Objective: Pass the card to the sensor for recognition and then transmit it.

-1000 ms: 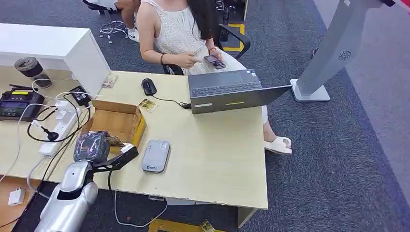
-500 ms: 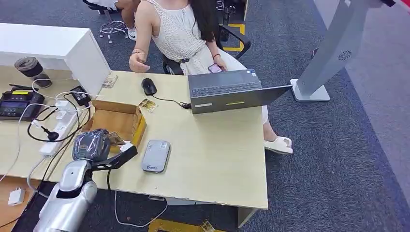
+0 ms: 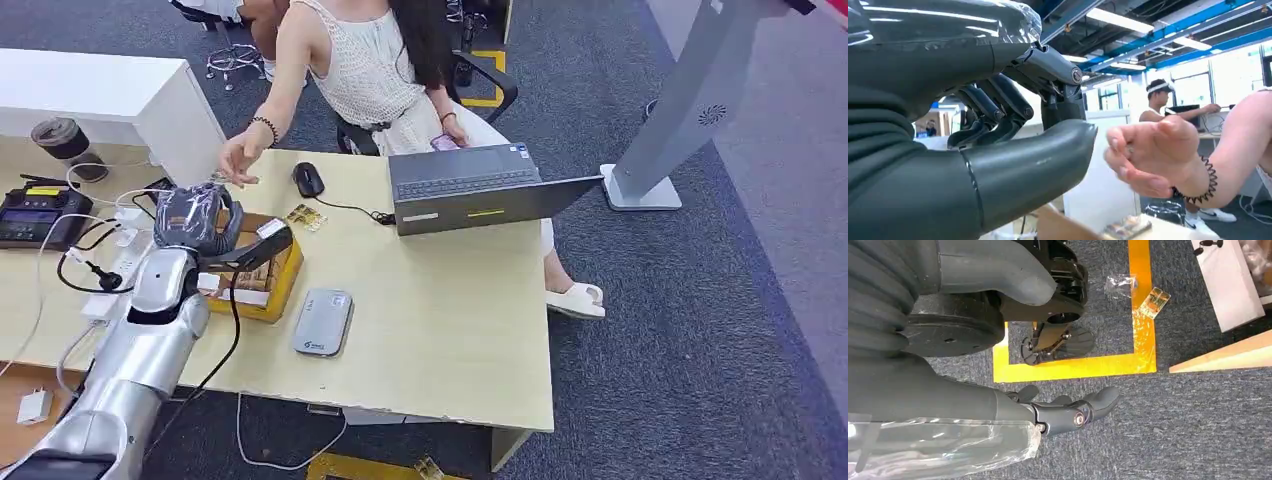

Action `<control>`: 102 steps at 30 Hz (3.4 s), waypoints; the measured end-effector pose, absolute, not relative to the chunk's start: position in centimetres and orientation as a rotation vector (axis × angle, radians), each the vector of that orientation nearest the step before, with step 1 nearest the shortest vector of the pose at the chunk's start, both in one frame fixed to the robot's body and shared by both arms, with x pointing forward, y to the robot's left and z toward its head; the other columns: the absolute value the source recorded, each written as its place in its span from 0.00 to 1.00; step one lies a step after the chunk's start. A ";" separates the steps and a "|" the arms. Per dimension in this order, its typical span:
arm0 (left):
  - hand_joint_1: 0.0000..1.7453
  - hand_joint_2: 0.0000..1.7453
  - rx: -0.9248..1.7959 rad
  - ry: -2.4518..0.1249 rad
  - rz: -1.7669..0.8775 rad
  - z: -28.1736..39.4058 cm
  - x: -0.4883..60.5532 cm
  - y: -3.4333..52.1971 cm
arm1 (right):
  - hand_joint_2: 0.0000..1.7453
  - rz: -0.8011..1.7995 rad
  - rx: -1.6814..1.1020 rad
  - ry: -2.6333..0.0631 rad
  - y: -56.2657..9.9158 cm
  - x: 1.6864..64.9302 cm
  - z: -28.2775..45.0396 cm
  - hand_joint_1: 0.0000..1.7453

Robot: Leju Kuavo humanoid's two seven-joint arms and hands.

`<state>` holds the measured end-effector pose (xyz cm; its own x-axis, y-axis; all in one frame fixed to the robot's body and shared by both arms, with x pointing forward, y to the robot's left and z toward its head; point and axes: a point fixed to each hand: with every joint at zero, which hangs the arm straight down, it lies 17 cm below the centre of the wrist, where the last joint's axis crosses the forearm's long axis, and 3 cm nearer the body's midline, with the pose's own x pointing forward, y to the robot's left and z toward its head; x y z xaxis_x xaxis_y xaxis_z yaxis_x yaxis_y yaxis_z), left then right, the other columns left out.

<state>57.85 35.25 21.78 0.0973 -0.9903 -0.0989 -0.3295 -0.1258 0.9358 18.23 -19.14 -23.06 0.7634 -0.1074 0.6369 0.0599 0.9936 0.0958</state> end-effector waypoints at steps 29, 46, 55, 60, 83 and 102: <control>1.00 0.00 1.435 -1.502 -1.083 22.9 57.0 30.1 | 1.00 -0.112 0.042 -0.708 -19.9 17.6 -23.2 0.00; 1.00 0.00 1.215 -1.688 -1.124 17.2 42.0 21.8 | 1.00 -0.134 -0.018 -0.678 -22.2 15.2 -24.0 0.00; 0.00 0.00 1.156 -1.638 -1.151 13.9 39.2 21.5 | 1.00 -0.124 -0.024 -0.678 -22.4 15.2 -24.1 0.00; 0.00 1.00 1.140 -1.622 -1.153 13.0 38.4 21.5 | 1.00 -0.119 -0.030 -0.672 -22.6 15.1 -24.2 0.00; 0.00 1.00 1.453 -1.315 -0.970 12.6 36.3 37.2 | 1.00 -0.120 -0.027 -0.669 -22.5 15.0 -24.2 0.00; 0.00 1.00 1.564 -1.220 -0.963 13.2 42.5 40.5 | 1.00 -0.051 0.005 -0.678 -21.3 15.5 -24.0 0.00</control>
